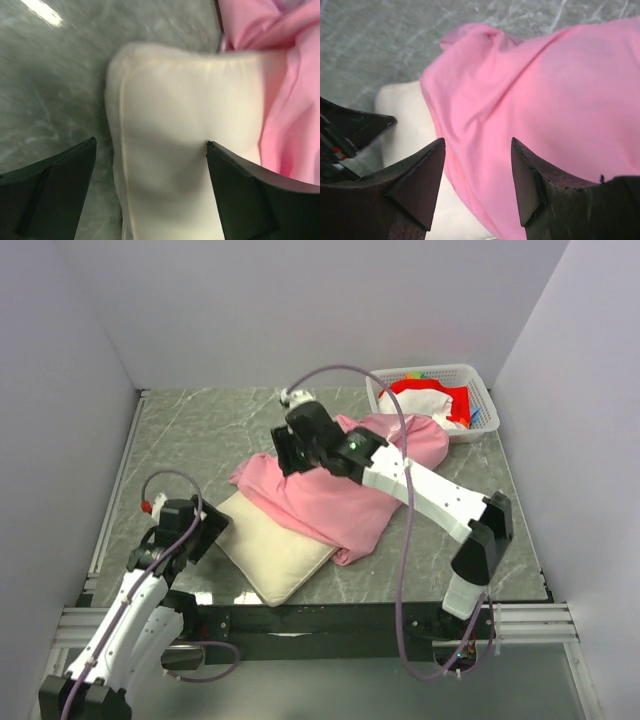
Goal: Put the pillow into the pillowcase
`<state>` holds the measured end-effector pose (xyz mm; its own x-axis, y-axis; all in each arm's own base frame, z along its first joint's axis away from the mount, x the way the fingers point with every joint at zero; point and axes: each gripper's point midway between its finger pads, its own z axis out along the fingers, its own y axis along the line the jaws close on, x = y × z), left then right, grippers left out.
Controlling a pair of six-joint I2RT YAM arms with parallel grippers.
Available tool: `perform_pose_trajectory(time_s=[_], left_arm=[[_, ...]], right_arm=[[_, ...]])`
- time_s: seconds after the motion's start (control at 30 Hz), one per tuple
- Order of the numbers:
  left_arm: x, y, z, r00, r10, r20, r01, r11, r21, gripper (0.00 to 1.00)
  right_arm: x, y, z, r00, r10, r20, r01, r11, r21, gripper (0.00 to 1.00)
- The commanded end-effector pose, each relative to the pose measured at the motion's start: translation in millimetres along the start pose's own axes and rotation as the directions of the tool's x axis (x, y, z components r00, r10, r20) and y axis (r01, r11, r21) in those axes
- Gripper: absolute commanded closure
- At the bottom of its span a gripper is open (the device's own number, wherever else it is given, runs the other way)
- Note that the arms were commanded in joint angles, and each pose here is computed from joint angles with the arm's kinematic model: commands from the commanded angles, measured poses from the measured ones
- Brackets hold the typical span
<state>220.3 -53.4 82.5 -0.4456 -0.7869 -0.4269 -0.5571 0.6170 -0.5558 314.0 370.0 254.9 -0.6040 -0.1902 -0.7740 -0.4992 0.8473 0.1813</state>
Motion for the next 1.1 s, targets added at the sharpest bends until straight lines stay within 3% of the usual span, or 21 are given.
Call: perform_pose_trajectory(time_s=[0.0, 0.13, 0.17, 0.33, 0.43, 0.47, 0.53, 0.67, 0.77, 0.87, 0.9, 1.07], left_arm=[[16, -36, -16, 0.999, -0.015, -0.046, 0.024, 0.981, 0.191, 0.04], [40, -16, -9, 0.994, -0.047, -0.103, 0.058, 0.992, 0.113, 0.04], [43, -17, -7, 0.992, -0.058, -0.108, 0.071, 0.990, 0.118, 0.07], [53, -35, 2, 0.986, -0.082, -0.143, 0.106, 0.979, 0.172, 0.19], [52, -39, 9, 0.990, -0.054, -0.130, 0.073, 0.986, 0.148, 0.34], [54, -36, 13, 0.990, -0.046, -0.131, 0.063, 0.990, 0.126, 0.46], [49, -40, 13, 0.993, -0.036, -0.116, 0.051, 0.991, 0.127, 0.58], [44, -43, 10, 0.995, -0.034, -0.098, 0.047, 0.990, 0.136, 0.90], [40, -46, 7, 0.996, -0.026, -0.084, 0.038, 0.989, 0.144, 0.99], [35, -53, 3, 0.997, -0.021, -0.068, 0.032, 0.986, 0.165, 0.99], [32, -55, 2, 0.998, -0.022, -0.060, 0.032, 0.985, 0.170, 0.99], [22, -69, -3, 0.999, -0.024, -0.032, 0.029, 0.982, 0.185, 0.99]], right_arm=[[19, -2, -41, 0.996, -0.060, 0.070, 0.059, 0.998, 0.013, 0.38], [72, 10, -56, 0.993, -0.118, 0.022, 0.119, 0.993, -0.013, 0.46], [100, 19, -55, 0.988, -0.155, -0.020, 0.154, 0.987, -0.042, 0.47], [158, 21, -45, 0.972, -0.202, -0.117, 0.197, 0.979, -0.051, 0.49], [175, 23, -39, 0.965, -0.214, -0.149, 0.203, 0.975, -0.084, 0.51], [178, 21, -35, 0.964, -0.216, -0.157, 0.205, 0.975, -0.079, 0.51], [179, 20, -32, 0.958, -0.231, -0.168, 0.223, 0.973, -0.066, 0.51], [176, 2, -19, 0.951, -0.247, -0.184, 0.255, 0.967, 0.024, 0.50], [179, -11, -9, 0.944, -0.249, -0.217, 0.268, 0.961, 0.066, 0.50], [178, -20, -5, 0.945, -0.235, -0.227, 0.265, 0.958, 0.113, 0.59], [175, -27, -8, 0.944, -0.235, -0.230, 0.274, 0.949, 0.153, 0.70], [145, -30, -24, 0.953, -0.234, -0.191, 0.273, 0.938, 0.214, 1.00]])
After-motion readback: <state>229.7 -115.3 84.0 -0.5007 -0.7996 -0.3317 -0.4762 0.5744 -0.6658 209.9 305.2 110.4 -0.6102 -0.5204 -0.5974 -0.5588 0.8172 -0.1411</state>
